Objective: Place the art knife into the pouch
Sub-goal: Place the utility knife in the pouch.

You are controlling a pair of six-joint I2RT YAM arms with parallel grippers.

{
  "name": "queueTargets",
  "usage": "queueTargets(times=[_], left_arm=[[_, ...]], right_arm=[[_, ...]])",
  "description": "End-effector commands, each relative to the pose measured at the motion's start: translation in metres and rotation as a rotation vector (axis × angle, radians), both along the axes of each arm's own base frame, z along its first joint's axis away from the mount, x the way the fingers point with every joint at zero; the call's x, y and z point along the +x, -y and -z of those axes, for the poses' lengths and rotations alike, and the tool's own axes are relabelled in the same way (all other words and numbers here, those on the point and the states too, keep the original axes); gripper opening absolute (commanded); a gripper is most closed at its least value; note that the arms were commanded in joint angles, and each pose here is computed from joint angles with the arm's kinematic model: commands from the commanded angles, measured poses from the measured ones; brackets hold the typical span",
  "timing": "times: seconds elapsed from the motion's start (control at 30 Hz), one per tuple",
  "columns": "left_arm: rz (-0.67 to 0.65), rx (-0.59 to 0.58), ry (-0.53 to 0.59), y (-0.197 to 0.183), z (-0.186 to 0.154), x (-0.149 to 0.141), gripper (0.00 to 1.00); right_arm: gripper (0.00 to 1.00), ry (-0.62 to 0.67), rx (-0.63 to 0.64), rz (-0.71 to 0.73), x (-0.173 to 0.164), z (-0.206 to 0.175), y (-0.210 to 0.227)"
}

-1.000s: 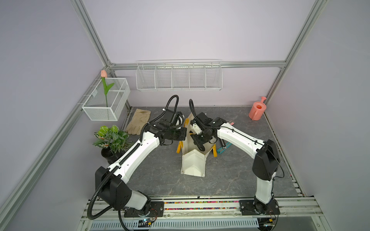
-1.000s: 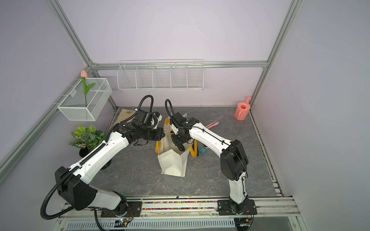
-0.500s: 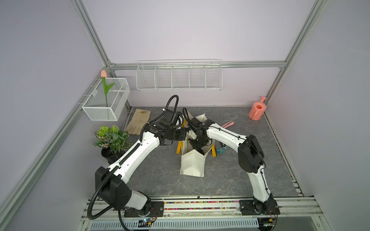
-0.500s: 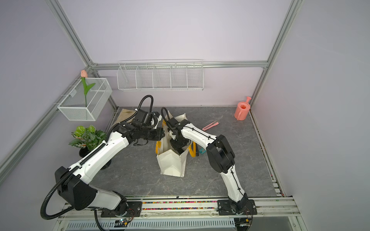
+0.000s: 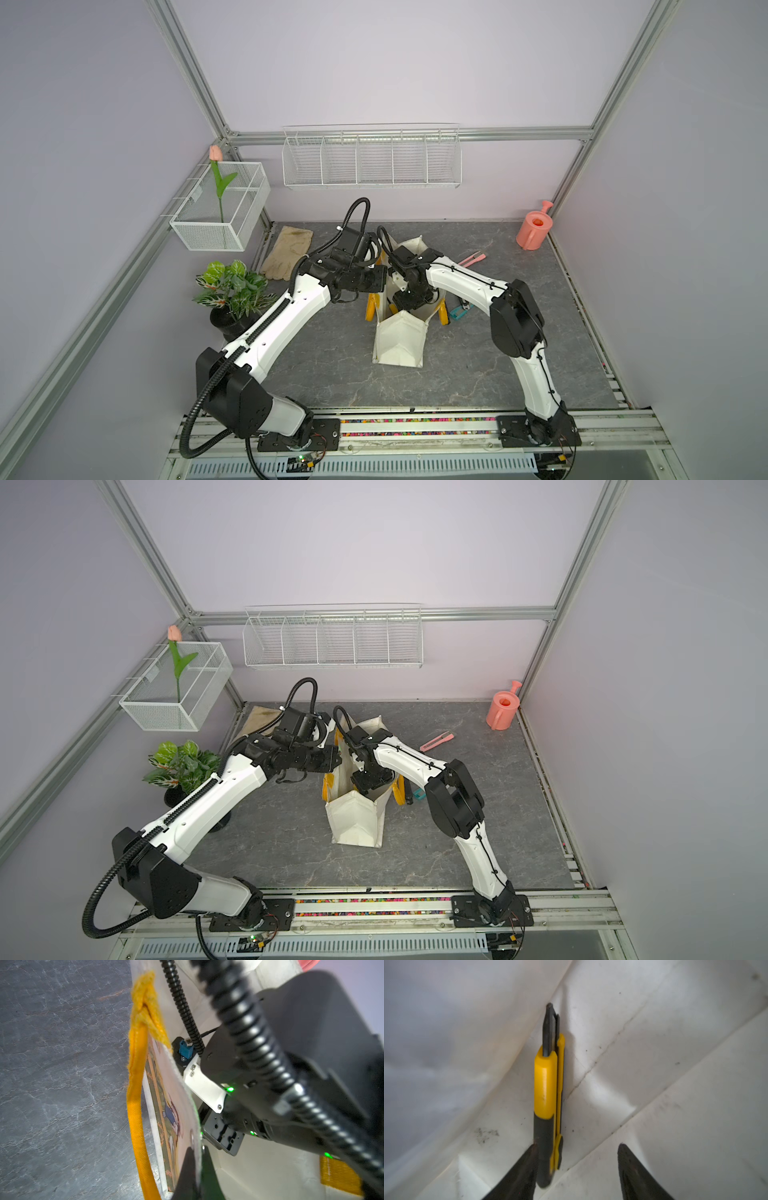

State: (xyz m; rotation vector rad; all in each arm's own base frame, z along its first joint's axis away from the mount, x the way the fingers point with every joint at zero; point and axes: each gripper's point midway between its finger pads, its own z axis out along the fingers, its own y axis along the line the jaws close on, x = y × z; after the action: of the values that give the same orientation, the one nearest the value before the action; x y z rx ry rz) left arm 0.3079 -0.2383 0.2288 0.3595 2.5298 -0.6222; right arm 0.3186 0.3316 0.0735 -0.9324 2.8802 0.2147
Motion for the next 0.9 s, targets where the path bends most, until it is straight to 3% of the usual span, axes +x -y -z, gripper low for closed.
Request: queueTargets(times=[0.0, 0.23, 0.4, 0.67, 0.87], left_arm=[[-0.004, -0.036, 0.014, -0.001, -0.009, -0.005, 0.0], [-0.007, -0.017, 0.005, -0.003, -0.003, -0.005, 0.0], [-0.008, -0.018, 0.022, -0.005, -0.01, -0.007, 0.0], [0.001, -0.014, 0.029, -0.007, -0.013, -0.009, 0.0], [0.001, -0.028, 0.043, -0.008, -0.018, -0.011, 0.0]], right_arm=[[0.66, 0.107, 0.08, -0.001, 0.003, -0.07, -0.002], [0.71, 0.305, 0.234, 0.009, 0.0, -0.18, 0.011], [0.76, 0.45, 0.28, 0.114, 0.001, -0.235, 0.057], [0.83, 0.52, 0.299, 0.445, 0.029, -0.225, 0.167], [0.84, 0.382, 0.245, 0.624, 0.048, -0.147, 0.225]])
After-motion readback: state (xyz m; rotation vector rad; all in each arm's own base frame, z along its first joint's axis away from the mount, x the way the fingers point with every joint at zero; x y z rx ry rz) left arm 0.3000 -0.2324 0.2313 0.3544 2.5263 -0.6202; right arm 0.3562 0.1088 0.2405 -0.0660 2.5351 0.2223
